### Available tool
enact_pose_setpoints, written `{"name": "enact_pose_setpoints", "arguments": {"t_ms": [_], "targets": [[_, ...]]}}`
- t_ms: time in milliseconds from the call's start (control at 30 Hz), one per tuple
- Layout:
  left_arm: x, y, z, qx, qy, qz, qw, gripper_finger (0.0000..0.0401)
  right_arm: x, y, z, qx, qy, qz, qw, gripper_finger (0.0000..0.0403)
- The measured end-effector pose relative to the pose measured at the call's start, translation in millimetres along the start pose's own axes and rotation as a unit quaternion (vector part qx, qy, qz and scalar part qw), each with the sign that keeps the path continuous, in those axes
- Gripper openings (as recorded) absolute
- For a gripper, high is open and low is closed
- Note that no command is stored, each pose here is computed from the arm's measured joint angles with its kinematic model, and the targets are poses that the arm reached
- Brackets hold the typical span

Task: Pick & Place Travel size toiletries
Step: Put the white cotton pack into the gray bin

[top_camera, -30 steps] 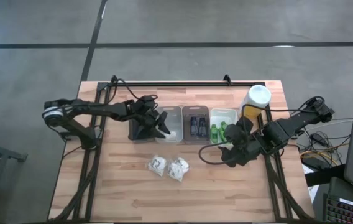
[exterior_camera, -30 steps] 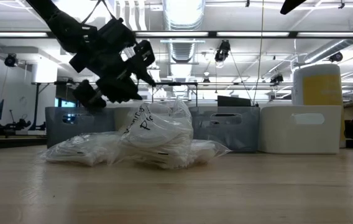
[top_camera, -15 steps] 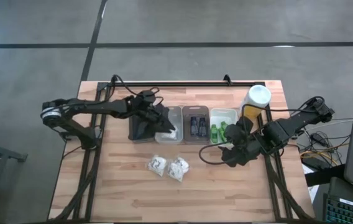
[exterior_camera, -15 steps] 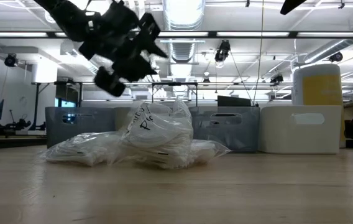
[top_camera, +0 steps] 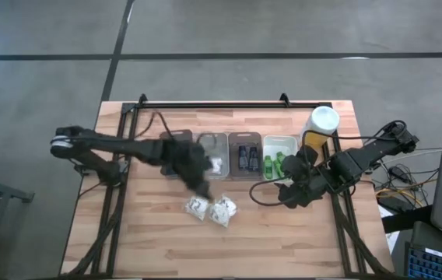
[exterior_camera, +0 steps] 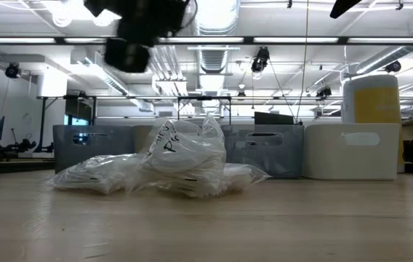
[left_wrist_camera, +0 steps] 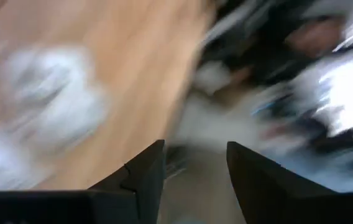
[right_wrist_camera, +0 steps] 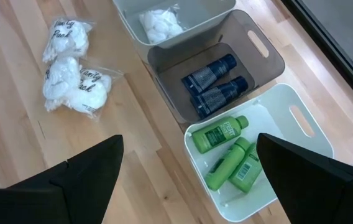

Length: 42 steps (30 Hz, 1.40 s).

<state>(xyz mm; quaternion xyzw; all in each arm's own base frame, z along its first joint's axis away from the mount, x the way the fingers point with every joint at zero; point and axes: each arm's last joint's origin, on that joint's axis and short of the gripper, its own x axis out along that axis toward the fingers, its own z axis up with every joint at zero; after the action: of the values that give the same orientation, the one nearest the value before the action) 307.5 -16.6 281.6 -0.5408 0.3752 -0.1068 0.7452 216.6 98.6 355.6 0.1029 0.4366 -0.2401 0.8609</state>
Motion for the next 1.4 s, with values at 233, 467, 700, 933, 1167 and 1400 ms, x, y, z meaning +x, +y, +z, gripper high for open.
{"name": "enact_pose_setpoints", "arguments": {"t_ms": [233, 467, 700, 933, 1167, 1400], "targets": [[20, -15, -51, 0.233, 0.024, 0.23, 0.945, 0.0172, 0, 0, 0, -0.002, 0.0, 0.0, 1.0, 0.0363], [45, -26, -23, 0.386, 0.045, 0.237, 0.891, 0.0172, 0, 0, 0, -0.004, 0.0, 0.0, 1.0, 0.0363], [86, -7, 9, 0.429, 0.197, 0.275, 0.837, 0.0172, 1, 0, 1, 0.014, 0.003, 0.001, 1.0, 0.0363], [100, -11, 19, 0.472, 0.281, 0.281, 0.787, 0.0172, 1, 0, 0, 0.027, 0.005, 0.002, 1.0, 0.0363], [109, -3, 23, 0.488, 0.291, 0.278, 0.774, 0.0172, 1, 0, 0, 0.029, 0.005, 0.002, 1.0, 0.0363], [119, 6, 24, 0.502, 0.309, 0.269, 0.762, 0.0172, 1, -1, 0, 0.025, 0.006, 0.0, 1.0, 0.0363]]}}
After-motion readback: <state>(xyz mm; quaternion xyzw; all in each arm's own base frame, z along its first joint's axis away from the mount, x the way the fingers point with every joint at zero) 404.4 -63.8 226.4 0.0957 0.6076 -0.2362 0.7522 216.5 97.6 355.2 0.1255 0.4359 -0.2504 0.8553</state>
